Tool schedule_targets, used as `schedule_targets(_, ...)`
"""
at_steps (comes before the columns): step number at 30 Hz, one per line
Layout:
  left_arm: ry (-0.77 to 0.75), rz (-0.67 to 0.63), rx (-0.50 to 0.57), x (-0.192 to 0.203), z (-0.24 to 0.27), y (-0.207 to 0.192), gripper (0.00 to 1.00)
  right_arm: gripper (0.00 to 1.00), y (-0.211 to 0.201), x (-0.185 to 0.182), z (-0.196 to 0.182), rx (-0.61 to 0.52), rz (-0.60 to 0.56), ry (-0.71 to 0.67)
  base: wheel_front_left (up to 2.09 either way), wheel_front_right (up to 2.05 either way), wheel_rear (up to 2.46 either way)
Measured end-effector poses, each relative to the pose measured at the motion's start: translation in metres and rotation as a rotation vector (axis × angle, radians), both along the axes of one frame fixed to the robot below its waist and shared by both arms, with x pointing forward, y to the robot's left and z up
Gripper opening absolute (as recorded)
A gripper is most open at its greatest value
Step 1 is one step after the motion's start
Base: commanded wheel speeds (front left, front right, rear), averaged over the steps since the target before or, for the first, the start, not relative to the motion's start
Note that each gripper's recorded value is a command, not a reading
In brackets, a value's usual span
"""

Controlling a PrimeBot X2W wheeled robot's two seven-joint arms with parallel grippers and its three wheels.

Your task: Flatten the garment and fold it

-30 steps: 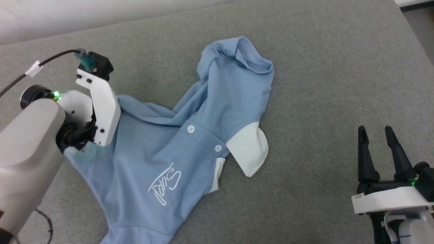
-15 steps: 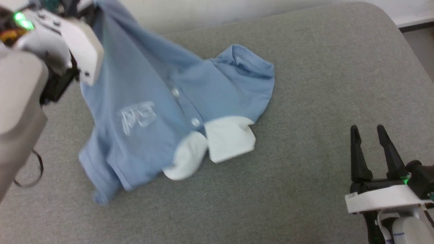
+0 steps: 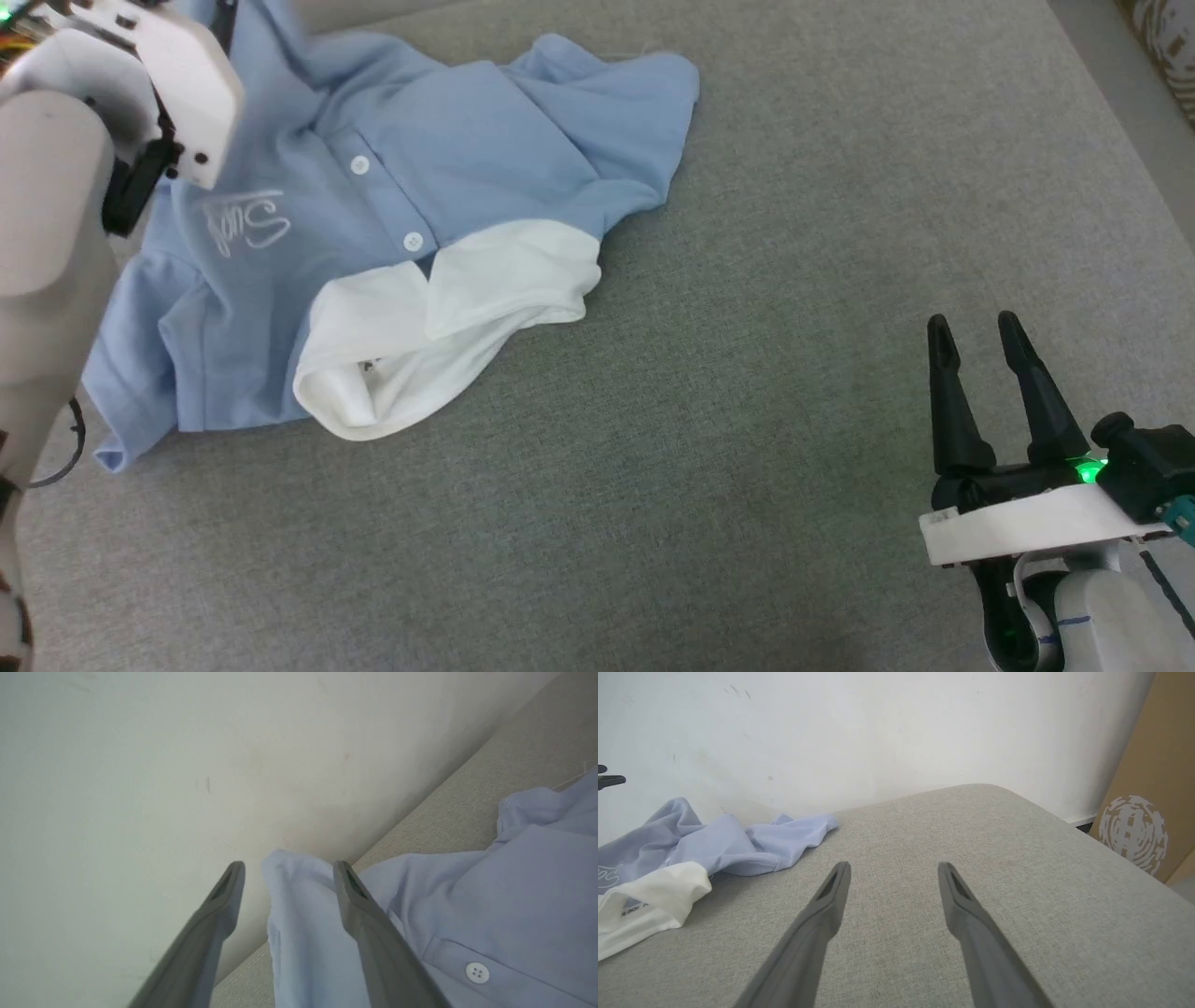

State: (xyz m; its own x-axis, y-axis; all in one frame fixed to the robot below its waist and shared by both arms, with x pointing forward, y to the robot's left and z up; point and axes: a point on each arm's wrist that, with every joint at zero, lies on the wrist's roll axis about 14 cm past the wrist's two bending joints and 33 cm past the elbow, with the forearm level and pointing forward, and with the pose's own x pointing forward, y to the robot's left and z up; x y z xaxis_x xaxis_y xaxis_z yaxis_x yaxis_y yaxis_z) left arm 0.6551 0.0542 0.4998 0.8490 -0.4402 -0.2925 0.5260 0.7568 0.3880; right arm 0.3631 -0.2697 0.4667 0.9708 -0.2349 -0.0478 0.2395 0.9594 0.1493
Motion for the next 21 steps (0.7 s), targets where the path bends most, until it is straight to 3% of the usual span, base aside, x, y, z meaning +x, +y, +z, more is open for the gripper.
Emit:
schedule_targets(6, -0.010, -0.019, -0.062, -0.001, -0.010, -0.006, 1.00, 1.00, 0.001, 0.001, -0.005, -0.012, 0.006, 0.020, 0.00, 0.00, 0.00)
schedule_targets(11, -0.087, 0.003, -0.219, -0.009, 0.016, -0.003, 1.00, 1.00, 0.000, 0.000, -0.001, -0.044, 0.013, 0.012, 0.00, 0.00, 0.00)
schedule_targets(21, -0.218, 0.148, -0.475, -0.063, 0.074, 0.048, 1.00, 1.00, 0.016, -0.005, 0.009, -0.063, 0.067, -0.016, 0.00, 0.00, 0.00)
